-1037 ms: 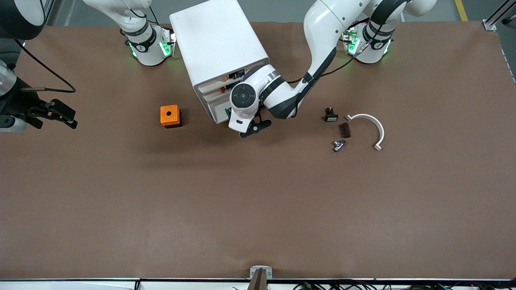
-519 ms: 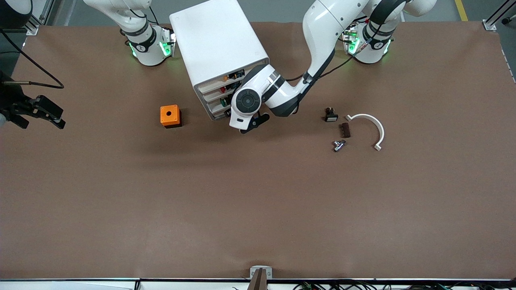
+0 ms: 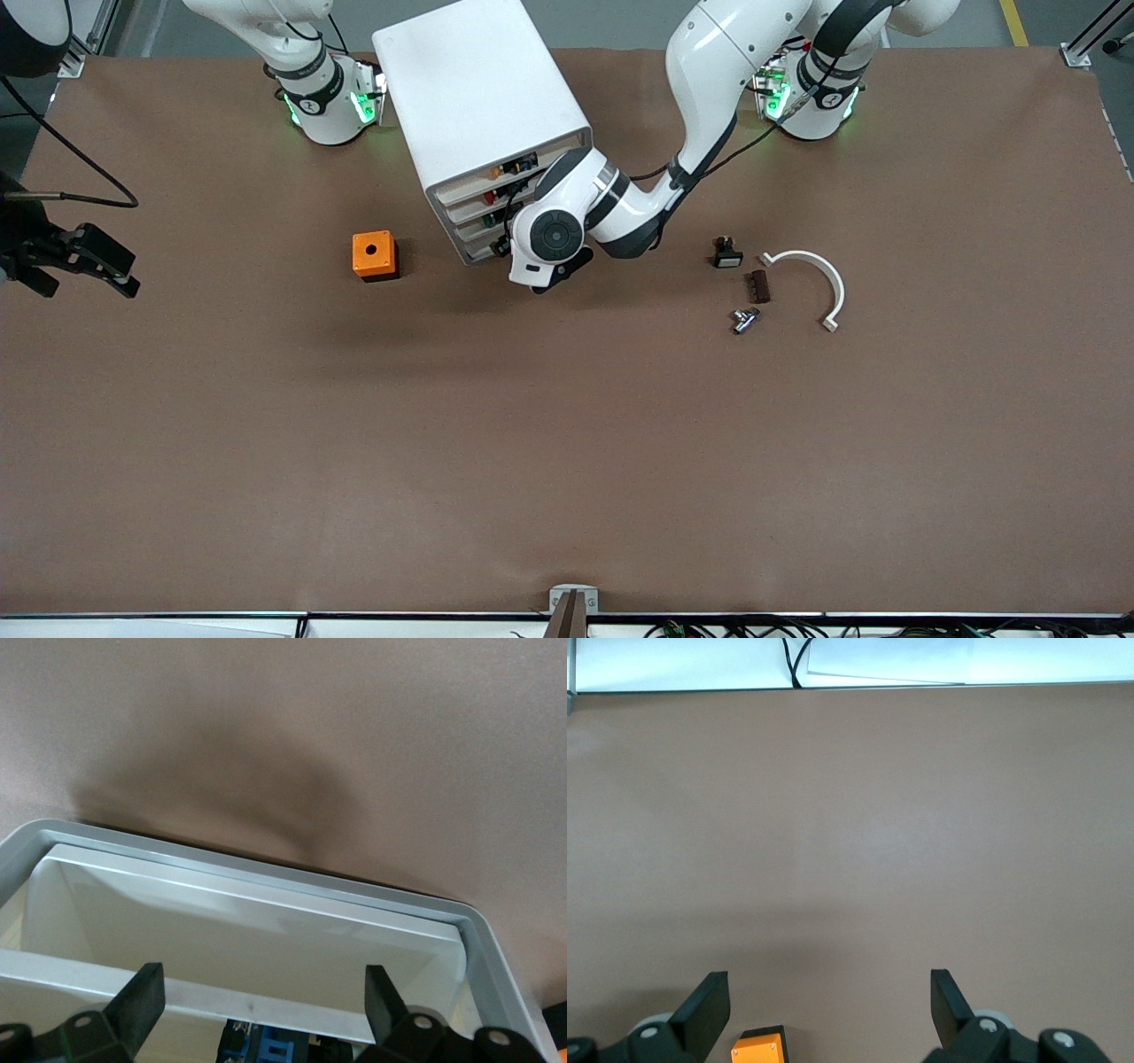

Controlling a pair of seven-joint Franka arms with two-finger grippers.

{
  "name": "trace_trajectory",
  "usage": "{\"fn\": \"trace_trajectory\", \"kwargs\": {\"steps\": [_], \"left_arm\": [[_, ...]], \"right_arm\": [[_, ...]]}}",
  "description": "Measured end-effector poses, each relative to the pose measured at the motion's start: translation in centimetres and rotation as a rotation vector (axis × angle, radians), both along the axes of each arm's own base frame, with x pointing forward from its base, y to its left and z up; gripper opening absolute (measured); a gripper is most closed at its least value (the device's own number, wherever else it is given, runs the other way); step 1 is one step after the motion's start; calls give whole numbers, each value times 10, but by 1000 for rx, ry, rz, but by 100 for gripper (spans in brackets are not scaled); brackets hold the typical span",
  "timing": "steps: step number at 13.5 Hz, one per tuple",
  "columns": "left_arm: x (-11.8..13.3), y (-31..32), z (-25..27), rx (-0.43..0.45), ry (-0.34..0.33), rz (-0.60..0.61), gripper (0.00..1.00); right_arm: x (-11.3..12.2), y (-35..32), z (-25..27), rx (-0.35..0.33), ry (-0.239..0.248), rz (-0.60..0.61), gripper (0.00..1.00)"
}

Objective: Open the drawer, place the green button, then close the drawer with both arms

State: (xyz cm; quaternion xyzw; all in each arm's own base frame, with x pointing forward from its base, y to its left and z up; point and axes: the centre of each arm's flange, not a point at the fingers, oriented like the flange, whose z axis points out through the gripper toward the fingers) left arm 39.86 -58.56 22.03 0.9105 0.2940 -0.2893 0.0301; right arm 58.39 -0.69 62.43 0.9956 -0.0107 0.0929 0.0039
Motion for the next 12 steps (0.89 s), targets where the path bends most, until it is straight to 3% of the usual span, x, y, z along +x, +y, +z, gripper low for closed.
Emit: {"fn": "trace_trajectory", "kwargs": {"steps": [4, 7, 10, 12], "left_arm": [[5, 2, 2, -3, -4, 8, 100], [27, 12, 10, 20, -85, -16, 100], [72, 32, 36, 23, -191, -4, 100], [113, 56, 74, -27, -260, 15, 100]], "right_arm": [[6, -4, -1, -3, -2, -6, 100], [6, -6, -4, -3, 14, -9, 100], [3, -8, -8, -3, 45, -13, 100], [3, -11, -8, -3, 47, -17, 100]]}}
